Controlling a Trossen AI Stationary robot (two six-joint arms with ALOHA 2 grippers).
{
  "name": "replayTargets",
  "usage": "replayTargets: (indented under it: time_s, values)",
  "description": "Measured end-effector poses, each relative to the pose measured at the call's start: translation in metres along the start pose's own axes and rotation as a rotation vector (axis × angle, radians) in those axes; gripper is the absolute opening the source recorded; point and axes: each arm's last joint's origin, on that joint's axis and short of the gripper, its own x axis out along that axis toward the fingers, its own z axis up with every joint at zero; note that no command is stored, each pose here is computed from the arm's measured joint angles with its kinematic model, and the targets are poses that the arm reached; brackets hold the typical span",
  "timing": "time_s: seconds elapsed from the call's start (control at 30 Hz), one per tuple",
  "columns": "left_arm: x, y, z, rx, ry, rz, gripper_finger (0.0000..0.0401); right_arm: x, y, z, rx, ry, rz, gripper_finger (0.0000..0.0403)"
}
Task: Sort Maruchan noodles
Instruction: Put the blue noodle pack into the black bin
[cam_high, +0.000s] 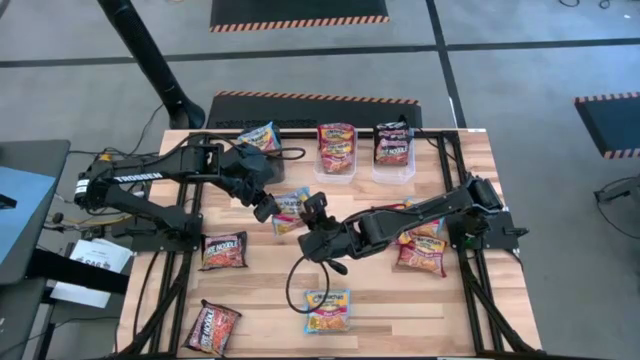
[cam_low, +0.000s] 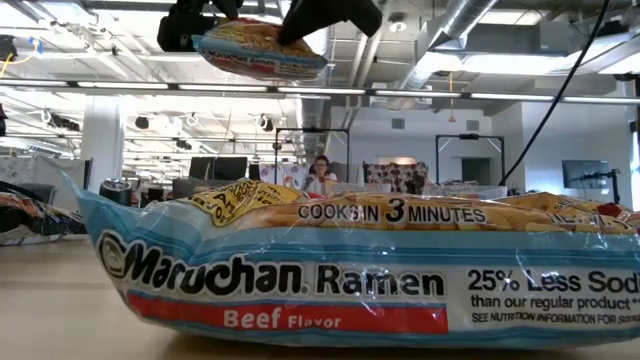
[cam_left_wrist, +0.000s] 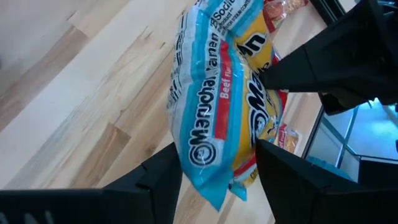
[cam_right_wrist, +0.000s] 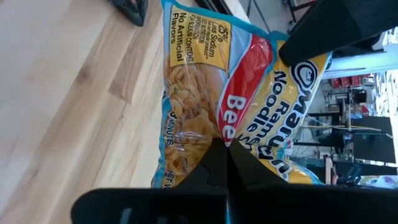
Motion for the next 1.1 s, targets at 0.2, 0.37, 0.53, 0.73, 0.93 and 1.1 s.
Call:
replayTargets:
  time_s: [0.2, 0.37, 0.53, 0.73, 0.93, 1.1]
  values:
    - [-0.0002, -0.0016, 0.0001, 0.057, 0.019, -0.045, 0.0187, 0.0001, -0.0022, 0.0031, 0.017, -0.027, -0.015, 0.0005]
    - [-0.0002, -0.0026, 0.0000, 0.092, 0.022, -0.060, 0.0172, -0.0001, -0.0019, 0.0033, 0.017, -0.029, -0.014, 0.0005]
    - [-0.0002, -0.0026, 0.0001, 0.122, 0.020, -0.058, 0.0120, 0.0001, -0.0021, 0.0031, 0.017, -0.028, -0.013, 0.0005]
    - [-0.0001, -0.0024, 0.0004, 0.146, 0.010, -0.049, 0.0041, 0.0002, -0.0020, 0.0028, 0.015, -0.026, -0.012, 0.0006]
    - [-0.0001, -0.0025, 0.0004, 0.182, 0.009, -0.049, 0.0006, 0.0002, -0.0018, 0.0025, 0.016, -0.023, -0.012, 0.0017]
    - [-0.0001, -0.0018, 0.0009, 0.198, -0.006, -0.026, 0.0006, 0.0002, -0.0019, 0.0024, 0.023, -0.021, -0.014, 0.0056]
